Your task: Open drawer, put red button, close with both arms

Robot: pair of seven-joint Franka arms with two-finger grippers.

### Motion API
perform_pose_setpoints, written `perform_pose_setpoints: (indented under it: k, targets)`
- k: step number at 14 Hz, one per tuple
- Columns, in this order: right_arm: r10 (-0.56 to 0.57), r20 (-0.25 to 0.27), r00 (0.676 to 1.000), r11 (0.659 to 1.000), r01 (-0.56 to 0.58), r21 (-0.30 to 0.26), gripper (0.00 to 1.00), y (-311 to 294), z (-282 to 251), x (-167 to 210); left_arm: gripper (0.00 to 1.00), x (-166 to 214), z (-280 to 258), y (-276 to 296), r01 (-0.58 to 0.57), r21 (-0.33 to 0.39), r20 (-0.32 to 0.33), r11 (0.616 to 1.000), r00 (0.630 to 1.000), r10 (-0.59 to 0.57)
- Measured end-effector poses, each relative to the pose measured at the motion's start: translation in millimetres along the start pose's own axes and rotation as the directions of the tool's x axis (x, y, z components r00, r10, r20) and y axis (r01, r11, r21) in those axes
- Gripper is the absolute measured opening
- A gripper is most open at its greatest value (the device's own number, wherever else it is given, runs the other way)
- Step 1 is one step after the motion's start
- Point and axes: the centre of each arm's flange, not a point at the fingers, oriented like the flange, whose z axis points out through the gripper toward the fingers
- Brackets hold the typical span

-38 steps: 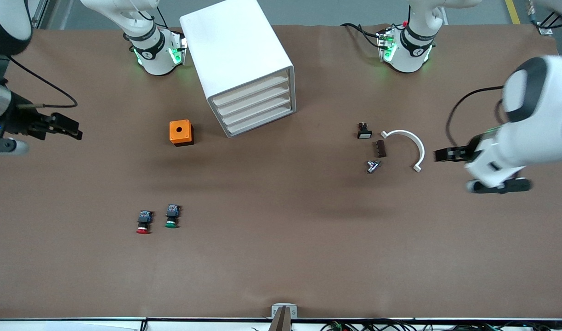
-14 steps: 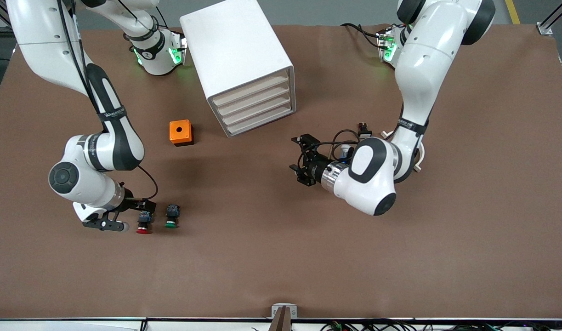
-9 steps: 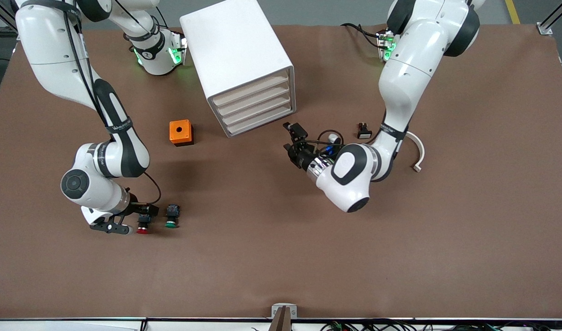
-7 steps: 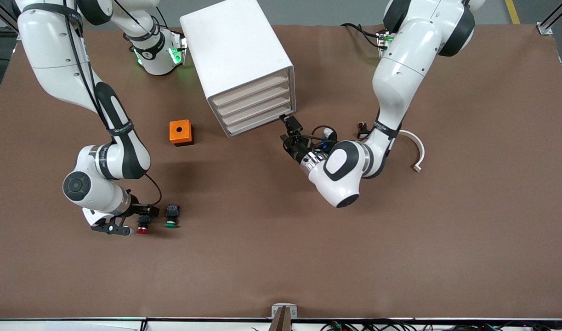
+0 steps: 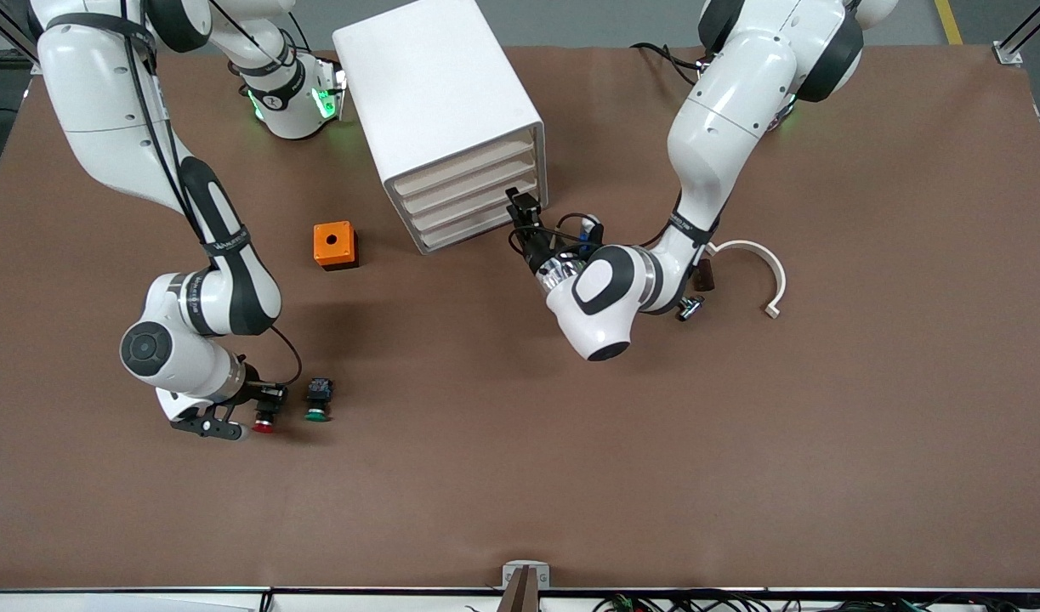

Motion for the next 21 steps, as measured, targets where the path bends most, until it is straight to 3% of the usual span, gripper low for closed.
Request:
perform_pose_setpoints:
  k: [4,7,10,14,16,21]
  targets:
    - [0.037,0.052,0.998,0.999,-0.037,-0.011,0.41,-5,-17,3,0.41,-2,18,2,0.006,0.013,-0.024,1.000,1.000,-0.005]
    - [0.107,0.093,0.990,0.994,-0.106,-0.022,0.41,-26,-81,-3,0.41,-5,31,1,0.006,0.018,-0.044,1.000,0.999,-0.005]
    - [0.203,0.100,0.974,0.979,-0.200,-0.038,0.41,-77,-150,-33,0.41,-8,42,0,0.003,0.023,-0.060,1.000,0.998,-0.002]
    - [0.309,0.103,0.946,0.951,-0.304,-0.057,0.41,-129,-183,-69,0.30,-10,55,-1,0.004,0.028,-0.078,1.000,0.997,-0.002]
    - [0.337,0.102,0.936,0.941,-0.332,-0.062,0.41,-140,-188,-77,0.17,-10,57,-1,0.009,0.029,-0.082,1.000,0.997,-0.007]
    - [0.371,0.122,0.921,0.929,-0.366,-0.062,0.41,-141,-198,-82,0.15,-9,56,-1,0.050,0.030,-0.085,0.998,0.995,-0.048]
